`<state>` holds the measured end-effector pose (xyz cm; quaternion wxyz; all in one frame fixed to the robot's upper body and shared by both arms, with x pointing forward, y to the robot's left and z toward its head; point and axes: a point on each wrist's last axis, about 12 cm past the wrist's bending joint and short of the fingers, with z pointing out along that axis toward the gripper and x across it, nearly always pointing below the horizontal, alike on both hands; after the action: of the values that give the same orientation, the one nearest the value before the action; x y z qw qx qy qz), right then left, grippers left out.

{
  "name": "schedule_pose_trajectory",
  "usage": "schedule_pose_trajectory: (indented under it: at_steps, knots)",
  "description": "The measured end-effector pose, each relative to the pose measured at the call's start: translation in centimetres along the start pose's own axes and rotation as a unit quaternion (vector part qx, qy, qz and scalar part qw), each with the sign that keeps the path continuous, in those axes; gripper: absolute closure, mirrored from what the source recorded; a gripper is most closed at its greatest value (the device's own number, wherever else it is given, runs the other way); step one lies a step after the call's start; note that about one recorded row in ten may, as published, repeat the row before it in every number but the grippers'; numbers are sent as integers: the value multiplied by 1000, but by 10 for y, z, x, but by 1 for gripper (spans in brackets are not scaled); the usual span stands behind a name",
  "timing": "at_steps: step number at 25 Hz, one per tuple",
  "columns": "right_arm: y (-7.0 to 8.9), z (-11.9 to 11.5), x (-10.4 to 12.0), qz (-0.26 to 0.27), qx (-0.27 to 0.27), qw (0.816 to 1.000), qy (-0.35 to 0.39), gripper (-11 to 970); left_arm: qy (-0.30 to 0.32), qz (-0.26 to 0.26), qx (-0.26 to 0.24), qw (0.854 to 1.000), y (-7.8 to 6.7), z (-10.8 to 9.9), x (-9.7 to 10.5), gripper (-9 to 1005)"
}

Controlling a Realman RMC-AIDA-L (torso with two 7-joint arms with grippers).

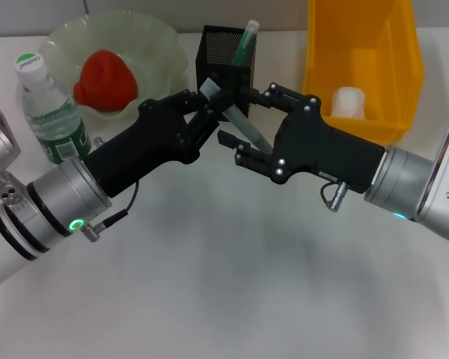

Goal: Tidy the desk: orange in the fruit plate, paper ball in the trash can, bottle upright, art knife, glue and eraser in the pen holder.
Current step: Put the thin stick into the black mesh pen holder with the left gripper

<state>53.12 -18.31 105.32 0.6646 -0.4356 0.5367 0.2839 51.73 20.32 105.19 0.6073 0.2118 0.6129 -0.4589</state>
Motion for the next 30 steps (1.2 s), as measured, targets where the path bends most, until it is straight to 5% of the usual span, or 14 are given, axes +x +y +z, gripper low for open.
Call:
schedule_pose_trajectory:
  at_steps: [19, 30]
  knots:
    - [18, -39, 11, -16, 46, 999, 5, 313, -31, 40, -43, 998, 10, -3, -8, 837]
    - [28, -61, 28, -20, 75, 995, 58, 313, -63, 86, -74, 992, 5, 15, -8, 839]
